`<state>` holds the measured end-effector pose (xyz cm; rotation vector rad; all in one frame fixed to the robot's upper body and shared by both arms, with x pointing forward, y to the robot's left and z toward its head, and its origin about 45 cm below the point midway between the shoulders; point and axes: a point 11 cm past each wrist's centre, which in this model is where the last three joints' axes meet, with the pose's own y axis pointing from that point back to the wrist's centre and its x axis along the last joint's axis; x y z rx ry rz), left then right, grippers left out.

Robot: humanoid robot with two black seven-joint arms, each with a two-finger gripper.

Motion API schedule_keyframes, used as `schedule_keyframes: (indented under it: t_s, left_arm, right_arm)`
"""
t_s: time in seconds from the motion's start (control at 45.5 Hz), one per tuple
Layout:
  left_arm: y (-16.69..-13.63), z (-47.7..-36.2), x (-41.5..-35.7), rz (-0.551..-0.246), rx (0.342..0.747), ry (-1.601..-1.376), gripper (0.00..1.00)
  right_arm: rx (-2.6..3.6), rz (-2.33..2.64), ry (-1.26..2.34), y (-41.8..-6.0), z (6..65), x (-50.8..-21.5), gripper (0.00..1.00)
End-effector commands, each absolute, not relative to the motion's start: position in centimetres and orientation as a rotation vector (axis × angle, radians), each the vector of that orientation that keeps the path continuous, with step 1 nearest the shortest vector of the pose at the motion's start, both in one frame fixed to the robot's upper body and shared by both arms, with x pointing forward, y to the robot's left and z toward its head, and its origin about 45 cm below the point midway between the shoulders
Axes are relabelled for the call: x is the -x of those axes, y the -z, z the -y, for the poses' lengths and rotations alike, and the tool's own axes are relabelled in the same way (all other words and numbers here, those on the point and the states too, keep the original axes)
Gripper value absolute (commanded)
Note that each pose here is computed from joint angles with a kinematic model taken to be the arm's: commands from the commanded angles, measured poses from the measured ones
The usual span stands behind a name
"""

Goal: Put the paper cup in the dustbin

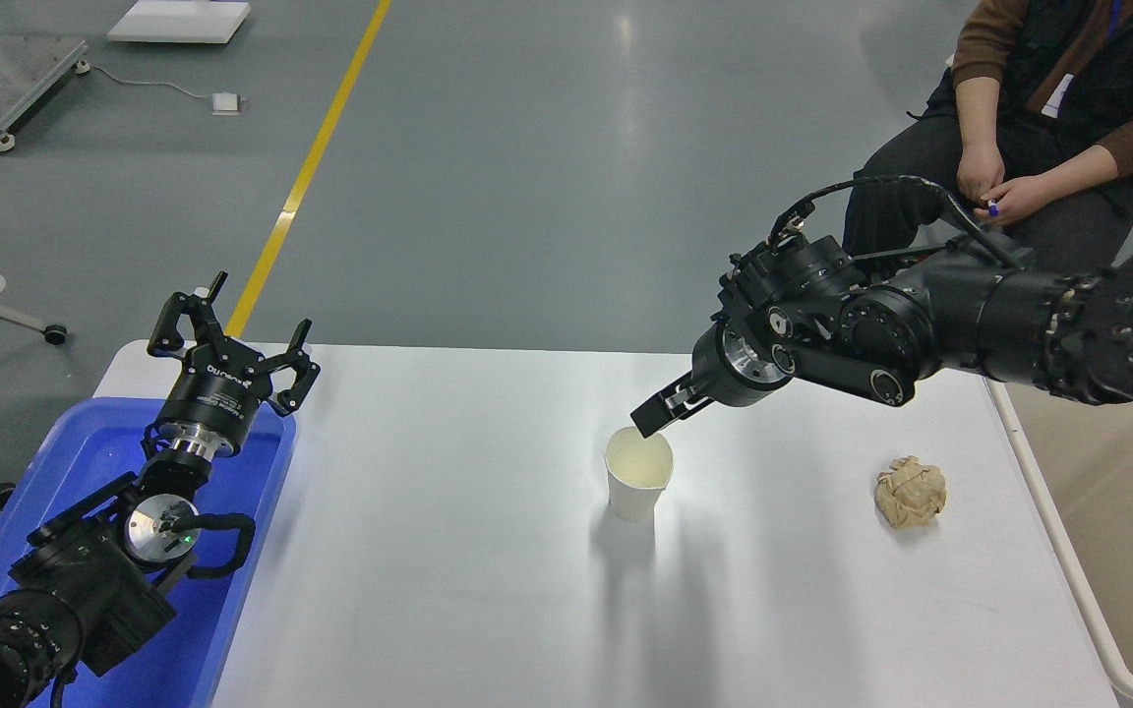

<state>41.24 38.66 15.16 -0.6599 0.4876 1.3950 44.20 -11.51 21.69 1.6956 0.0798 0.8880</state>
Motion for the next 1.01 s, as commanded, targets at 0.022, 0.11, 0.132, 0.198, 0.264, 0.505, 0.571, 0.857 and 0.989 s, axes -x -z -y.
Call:
schedule_keyframes:
  t_s: [0.022, 0.11, 0.132, 0.198, 0.264, 0.505, 0.571, 0.857, 0.989]
  left_arm:
    - [-15.16, -38.7, -41.24, -0.487, 0.66, -1.395, 1.0]
    - [-15.16, -38.7, -41.24, -0.487, 0.66, -1.395, 1.0]
    - [-15.16, -38.7, -41.24, -0.487, 0.66, -1.395, 1.0]
    - [-15.16, -38.7, -41.24, -0.487, 0.66, -1.395, 1.0]
    - [-15.15, -38.7, -41.24, -0.488, 0.659, -1.395, 1.0]
    - [-15.16, -38.7, -41.24, -0.487, 0.66, -1.395, 1.0]
    - [-15.16, -38.7, -41.24, -0.487, 0.66, -1.395, 1.0]
    - [-15.16, -38.7, -41.24, -0.488, 0.661, -1.396, 1.0]
    - [-15.16, -38.7, -41.24, -0.488, 0.661, -1.396, 1.0]
  right_arm:
    - [-1.734, -0.051, -0.891, -20.3, 10.6, -43.9, 1.0]
    - [-1.749, -0.036, -0.89, -19.9, 10.5, -43.9, 1.0]
    - [-1.75, -0.033, -0.885, -19.7, 10.6, -43.9, 1.0]
    - [-1.752, -0.021, -0.879, -19.2, 11.0, -43.9, 1.0]
    - [-1.755, -0.013, -0.879, -18.8, 11.1, -43.8, 0.99]
    - [-1.745, -0.012, -0.872, -18.0, 11.7, -43.8, 0.99]
    - [-1.748, -0.014, -0.861, -17.5, 11.9, -43.5, 0.99]
    - [-1.761, 0.014, -0.84, -15.8, 12.6, -43.1, 0.99]
    - [-1.763, 0.023, -0.85, -15.6, 12.7, -43.1, 0.99]
